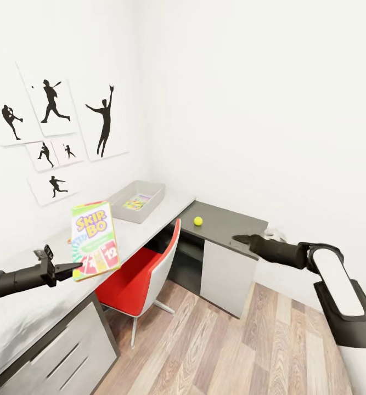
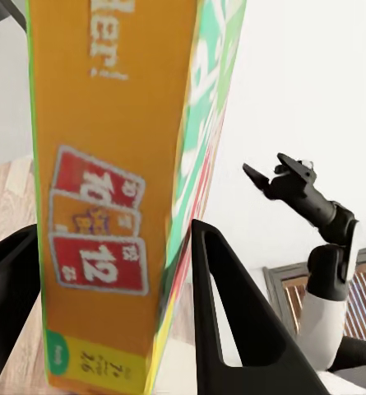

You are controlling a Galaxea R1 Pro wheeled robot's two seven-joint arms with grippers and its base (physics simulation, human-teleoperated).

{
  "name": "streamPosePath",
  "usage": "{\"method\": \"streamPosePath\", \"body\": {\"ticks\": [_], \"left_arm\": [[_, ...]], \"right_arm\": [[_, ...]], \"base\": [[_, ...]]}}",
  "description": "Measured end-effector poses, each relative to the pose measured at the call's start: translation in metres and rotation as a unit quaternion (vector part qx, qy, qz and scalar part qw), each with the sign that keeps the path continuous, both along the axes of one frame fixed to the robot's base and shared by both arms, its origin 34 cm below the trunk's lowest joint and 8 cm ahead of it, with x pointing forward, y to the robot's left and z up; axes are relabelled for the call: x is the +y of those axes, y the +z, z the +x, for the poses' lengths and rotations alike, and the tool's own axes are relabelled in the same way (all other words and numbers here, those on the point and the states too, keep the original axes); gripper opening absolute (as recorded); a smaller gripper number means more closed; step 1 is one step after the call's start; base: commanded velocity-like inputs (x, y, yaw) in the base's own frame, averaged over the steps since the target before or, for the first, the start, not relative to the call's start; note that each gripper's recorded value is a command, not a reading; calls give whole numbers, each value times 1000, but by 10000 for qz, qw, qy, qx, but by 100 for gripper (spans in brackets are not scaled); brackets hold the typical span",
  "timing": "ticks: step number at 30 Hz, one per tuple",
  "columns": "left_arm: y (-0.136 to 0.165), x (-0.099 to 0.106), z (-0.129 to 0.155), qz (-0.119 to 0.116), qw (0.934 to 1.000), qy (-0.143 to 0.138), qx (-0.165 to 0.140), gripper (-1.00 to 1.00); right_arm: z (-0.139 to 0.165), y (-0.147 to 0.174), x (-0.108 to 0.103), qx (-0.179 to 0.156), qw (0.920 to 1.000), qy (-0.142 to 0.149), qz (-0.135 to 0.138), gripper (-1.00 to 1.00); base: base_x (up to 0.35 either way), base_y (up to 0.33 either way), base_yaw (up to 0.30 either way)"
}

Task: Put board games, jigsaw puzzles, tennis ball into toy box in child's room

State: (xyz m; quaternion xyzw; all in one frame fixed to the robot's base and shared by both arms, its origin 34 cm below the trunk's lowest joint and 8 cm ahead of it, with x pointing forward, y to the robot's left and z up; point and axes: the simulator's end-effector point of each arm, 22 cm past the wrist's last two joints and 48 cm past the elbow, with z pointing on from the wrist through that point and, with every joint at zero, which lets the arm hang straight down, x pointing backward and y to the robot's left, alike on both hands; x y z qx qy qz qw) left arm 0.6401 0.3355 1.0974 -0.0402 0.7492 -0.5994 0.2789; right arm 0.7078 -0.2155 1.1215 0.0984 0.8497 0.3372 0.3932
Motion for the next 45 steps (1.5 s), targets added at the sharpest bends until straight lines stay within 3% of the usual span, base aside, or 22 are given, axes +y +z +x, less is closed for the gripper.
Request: {"method": "streamPosePath", "body": {"ticks": [4,8,12,15,17,18,22,23,24,25,26,27,29,30,31,36,45], "left_arm": [[-4,-3,-2,40,10000,-45,46,-100],[-4,-3,-2,32,10000,-54,46,-100],[2,-4,0,-11,10000,-58,0,-100],[23,-22,13,-113,9995,-186,-226,-100],[40,-28,27,18,9989,-213,-420,-100],[51,-32,40,212,9980,-216,-563,-100],[102,-49,90,430,9941,-133,-983,-100],[113,-51,106,453,9943,-42,-963,-100],[115,-54,130,708,9939,105,-840,-100],[120,-60,147,781,9944,195,-678,-100],[117,-70,168,1064,9930,318,-412,-100],[117,-76,180,1201,9918,404,-194,-100],[115,-77,201,1780,9814,692,213,-100],[119,-83,205,1852,9795,741,282,-100],[118,-93,210,2071,9746,772,372,-100],[126,-99,215,2009,9750,859,395,-100],[124,-99,216,2006,9751,857,412,-100]], "right_arm": [[4,22,-42,-140,9977,-426,509,100],[4,23,-35,-153,9981,-337,492,100],[21,44,-8,-266,9996,-89,72,100],[50,58,5,-148,9982,-109,-565,100],[67,69,9,-99,9969,-125,-771,100],[79,78,15,-85,9964,-121,-831,100],[108,102,28,54,9952,-131,-964,100],[112,106,29,84,9943,-151,-1048,100],[118,113,31,97,9934,-172,-1126,100],[120,117,33,100,9931,-176,-1156,100],[123,123,35,99,9928,-183,-1180,100],[125,127,37,90,9926,-187,-1195,100],[126,131,38,76,9925,-193,-1201,100],[126,132,37,69,9926,-197,-1198,100],[126,135,36,51,9929,-205,-1173,100],[120,150,50,-127,9953,-31,-962,100],[120,150,53,-135,9957,-9,-922,100]], "base": [[4,0,0],[129,-90,0],[202,-171,0],[53,-45,0],[15,-13,0],[7,-6,0],[2,-2,0],[0,0,0],[0,0,0],[0,0,0],[0,0,0],[0,0,0],[0,0,0],[0,0,0],[0,0,0],[104,0,41],[249,-174,258]]}}
